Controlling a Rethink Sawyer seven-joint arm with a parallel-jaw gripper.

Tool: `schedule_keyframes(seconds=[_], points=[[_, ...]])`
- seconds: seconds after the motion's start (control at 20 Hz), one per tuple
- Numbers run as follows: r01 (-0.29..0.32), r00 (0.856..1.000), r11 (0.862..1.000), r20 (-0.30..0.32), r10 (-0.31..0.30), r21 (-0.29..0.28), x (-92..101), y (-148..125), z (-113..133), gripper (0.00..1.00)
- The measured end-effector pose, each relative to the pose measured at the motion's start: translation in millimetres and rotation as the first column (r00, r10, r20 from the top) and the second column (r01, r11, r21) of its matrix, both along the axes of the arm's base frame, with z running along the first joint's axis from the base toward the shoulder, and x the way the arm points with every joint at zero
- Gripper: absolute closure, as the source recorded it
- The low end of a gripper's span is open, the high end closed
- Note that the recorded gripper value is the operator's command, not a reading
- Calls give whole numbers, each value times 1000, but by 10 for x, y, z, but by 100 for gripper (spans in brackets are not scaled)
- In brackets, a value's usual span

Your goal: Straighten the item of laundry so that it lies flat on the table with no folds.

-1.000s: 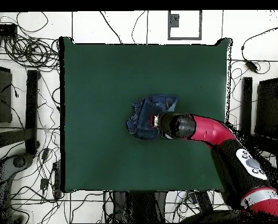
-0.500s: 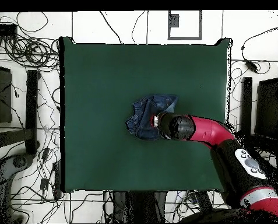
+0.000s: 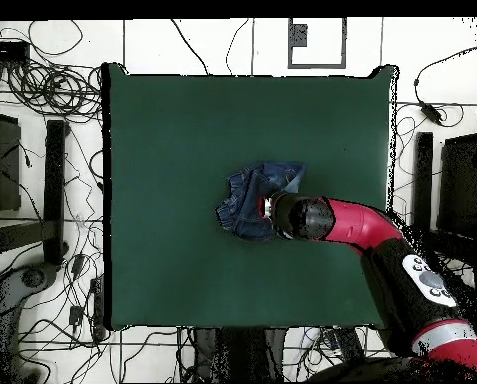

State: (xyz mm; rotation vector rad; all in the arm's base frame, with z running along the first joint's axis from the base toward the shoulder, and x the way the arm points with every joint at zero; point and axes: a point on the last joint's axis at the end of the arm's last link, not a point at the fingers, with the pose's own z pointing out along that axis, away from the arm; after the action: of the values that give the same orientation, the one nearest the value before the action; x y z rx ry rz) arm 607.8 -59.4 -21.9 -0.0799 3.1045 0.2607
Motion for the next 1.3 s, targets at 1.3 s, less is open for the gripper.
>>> schedule_keyframes(seconds=[1.3], points=[[-117,992,987,29,120,-108,461,1389,1648,100]])
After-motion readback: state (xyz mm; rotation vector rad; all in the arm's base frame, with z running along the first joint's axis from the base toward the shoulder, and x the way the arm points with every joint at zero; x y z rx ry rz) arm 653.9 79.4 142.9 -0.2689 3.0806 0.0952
